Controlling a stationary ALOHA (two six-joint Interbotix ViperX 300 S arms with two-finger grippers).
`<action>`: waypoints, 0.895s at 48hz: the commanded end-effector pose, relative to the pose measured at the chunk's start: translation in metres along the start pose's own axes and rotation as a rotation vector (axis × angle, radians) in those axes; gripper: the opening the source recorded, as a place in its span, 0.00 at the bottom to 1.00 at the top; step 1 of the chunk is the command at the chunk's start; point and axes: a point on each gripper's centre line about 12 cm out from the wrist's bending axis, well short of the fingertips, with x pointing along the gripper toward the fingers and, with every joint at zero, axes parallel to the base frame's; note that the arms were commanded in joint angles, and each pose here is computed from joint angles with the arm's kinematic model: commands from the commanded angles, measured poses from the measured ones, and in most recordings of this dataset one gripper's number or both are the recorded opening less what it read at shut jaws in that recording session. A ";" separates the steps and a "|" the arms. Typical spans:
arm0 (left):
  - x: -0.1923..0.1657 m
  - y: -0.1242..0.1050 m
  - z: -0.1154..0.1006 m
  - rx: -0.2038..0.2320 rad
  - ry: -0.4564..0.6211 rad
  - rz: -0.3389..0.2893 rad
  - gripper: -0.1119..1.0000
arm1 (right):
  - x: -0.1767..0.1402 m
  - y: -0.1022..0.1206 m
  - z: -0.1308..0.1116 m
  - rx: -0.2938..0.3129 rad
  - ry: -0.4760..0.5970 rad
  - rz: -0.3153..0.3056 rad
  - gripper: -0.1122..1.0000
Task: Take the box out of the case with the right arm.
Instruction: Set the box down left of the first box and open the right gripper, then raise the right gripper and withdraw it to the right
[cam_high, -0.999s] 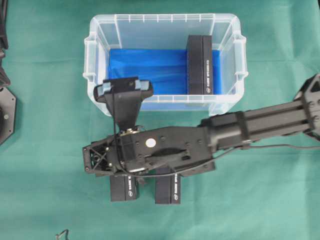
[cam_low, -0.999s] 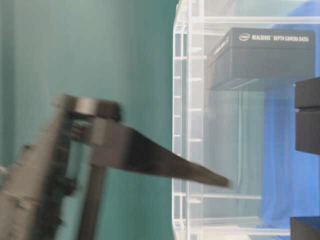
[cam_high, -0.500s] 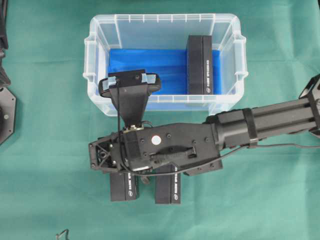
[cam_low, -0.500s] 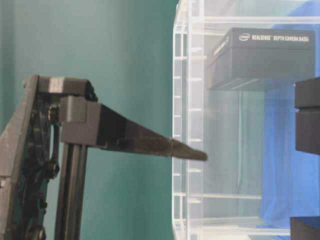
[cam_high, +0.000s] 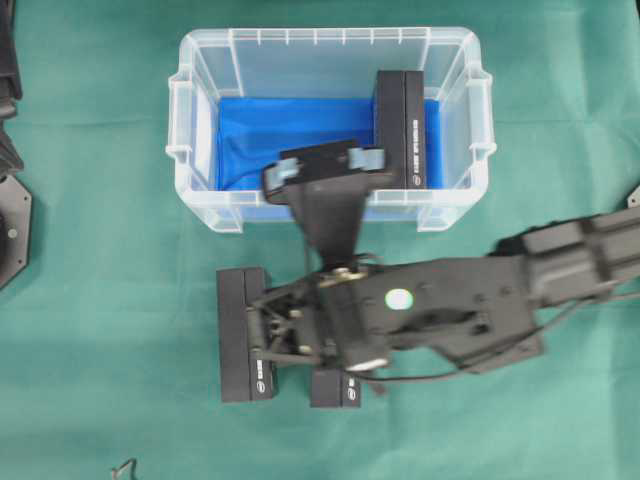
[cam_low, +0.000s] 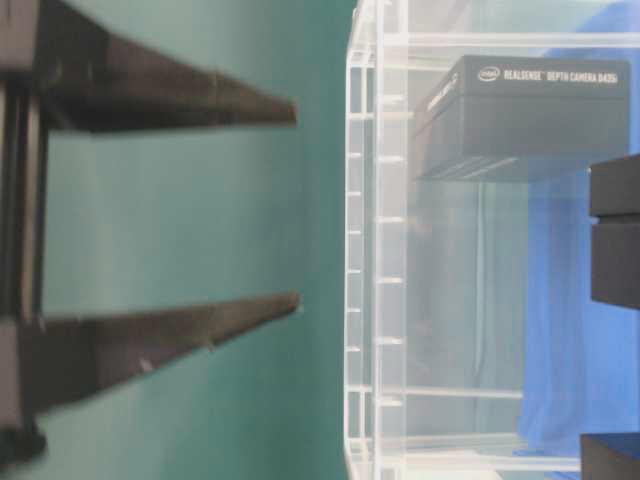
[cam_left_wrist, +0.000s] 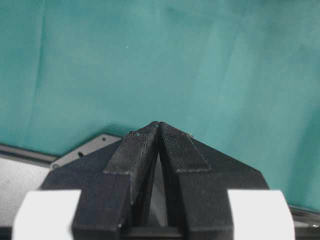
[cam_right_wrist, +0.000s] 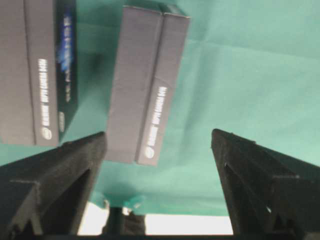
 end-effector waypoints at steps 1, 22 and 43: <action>-0.005 -0.001 0.002 0.002 -0.020 -0.004 0.20 | -0.028 -0.022 0.003 0.003 0.011 0.054 0.91; -0.002 0.000 0.001 0.003 -0.012 -0.002 0.20 | -0.016 -0.134 0.006 0.060 0.035 0.093 0.91; 0.001 0.002 -0.006 0.005 -0.005 0.001 0.20 | -0.013 -0.240 0.025 0.086 0.025 0.049 0.91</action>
